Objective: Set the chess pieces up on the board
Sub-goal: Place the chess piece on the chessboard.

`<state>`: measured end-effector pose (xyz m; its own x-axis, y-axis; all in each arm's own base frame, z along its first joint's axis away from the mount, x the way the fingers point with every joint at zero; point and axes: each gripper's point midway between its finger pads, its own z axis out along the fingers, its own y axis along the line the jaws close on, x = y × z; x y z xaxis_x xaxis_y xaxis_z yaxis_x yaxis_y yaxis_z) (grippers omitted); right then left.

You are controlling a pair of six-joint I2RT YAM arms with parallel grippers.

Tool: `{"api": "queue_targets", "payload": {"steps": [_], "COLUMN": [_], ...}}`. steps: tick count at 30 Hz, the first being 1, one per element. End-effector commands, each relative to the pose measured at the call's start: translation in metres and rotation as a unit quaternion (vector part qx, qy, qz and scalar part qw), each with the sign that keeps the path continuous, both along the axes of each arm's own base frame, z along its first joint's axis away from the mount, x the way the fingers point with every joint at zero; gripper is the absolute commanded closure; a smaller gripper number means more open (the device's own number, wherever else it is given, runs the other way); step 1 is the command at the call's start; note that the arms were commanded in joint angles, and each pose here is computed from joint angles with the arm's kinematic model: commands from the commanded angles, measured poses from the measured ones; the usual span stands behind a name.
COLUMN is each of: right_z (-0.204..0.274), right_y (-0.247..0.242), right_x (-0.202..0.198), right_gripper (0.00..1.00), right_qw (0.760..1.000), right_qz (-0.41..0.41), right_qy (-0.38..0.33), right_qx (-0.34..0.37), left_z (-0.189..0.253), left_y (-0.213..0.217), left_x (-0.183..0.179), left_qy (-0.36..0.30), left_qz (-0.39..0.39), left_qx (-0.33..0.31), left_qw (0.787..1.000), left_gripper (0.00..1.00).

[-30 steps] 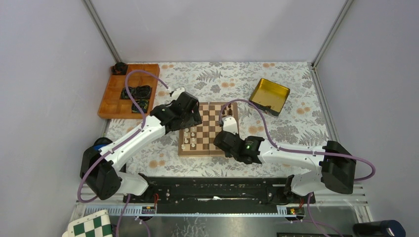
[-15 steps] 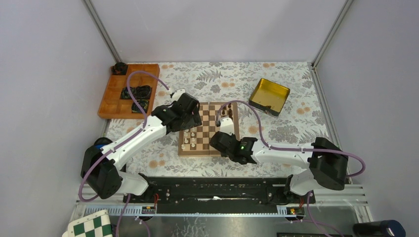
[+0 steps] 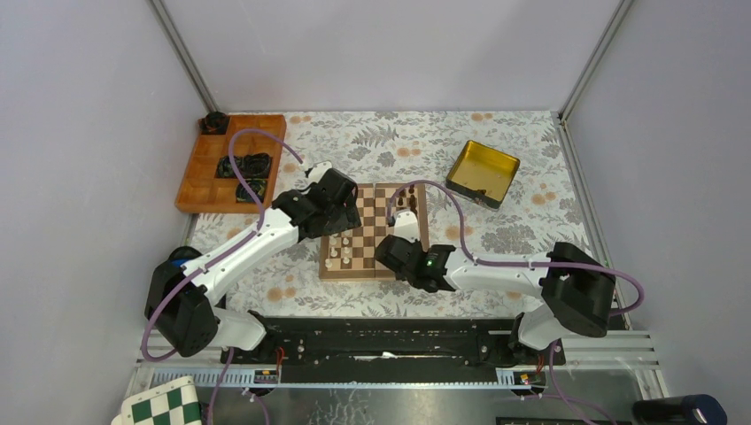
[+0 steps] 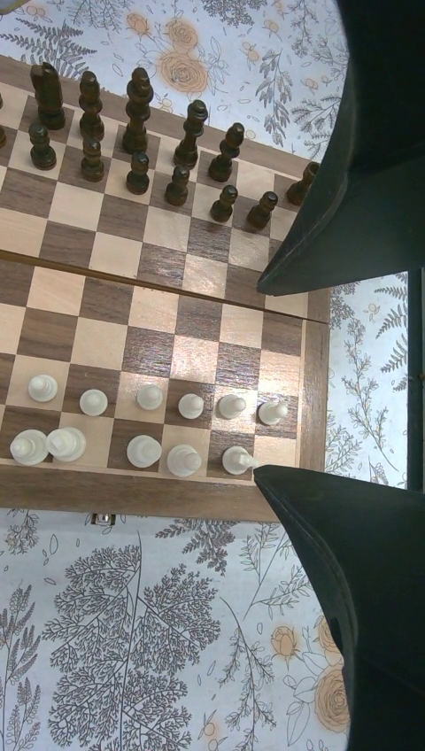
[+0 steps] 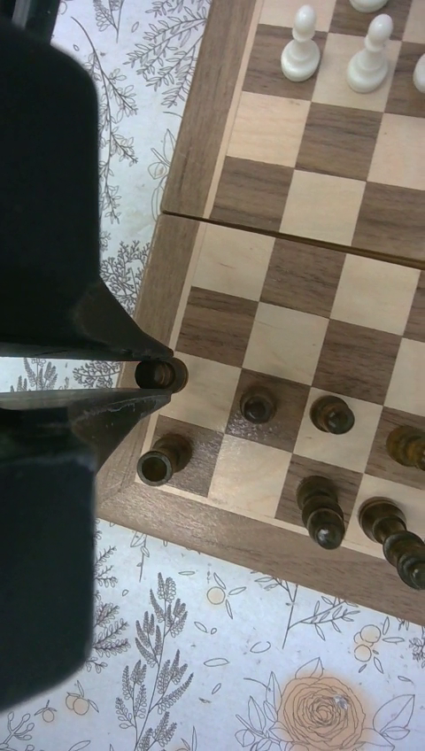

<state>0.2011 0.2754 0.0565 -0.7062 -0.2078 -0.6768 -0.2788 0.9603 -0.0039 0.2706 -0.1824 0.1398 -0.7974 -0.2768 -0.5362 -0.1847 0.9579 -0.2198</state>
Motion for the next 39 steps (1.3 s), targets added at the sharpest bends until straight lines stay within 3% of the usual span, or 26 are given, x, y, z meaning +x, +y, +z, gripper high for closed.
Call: {"api": "queue_targets", "payload": {"steps": [1, 17, 26, 39], "right_z": [0.005, -0.007, -0.001, 0.041], "right_y": [0.002, 0.002, 0.001, 0.009], "right_x": [0.014, 0.020, 0.019, 0.019], "right_gripper": [1.00, 0.98, 0.71, 0.65], "right_qw": [1.000, 1.000, 1.000, 0.999], "right_qz": [-0.022, -0.017, -0.011, 0.007], "right_qy": [-0.015, 0.001, 0.002, -0.009], "right_qx": [0.014, 0.005, 0.001, 0.030], "left_z": [-0.002, -0.010, -0.011, -0.008], "left_y": [0.007, 0.004, 0.000, -0.005], "left_x": [0.001, 0.007, 0.009, 0.012], "left_qy": [-0.002, 0.005, 0.005, 0.004], "left_qz": [0.012, 0.007, 0.005, 0.006], "left_qx": [0.010, 0.017, 0.010, 0.000], "left_qw": [1.000, 1.000, 1.000, 1.000], "left_gripper": [0.22, 0.22, 0.22, 0.22]}}
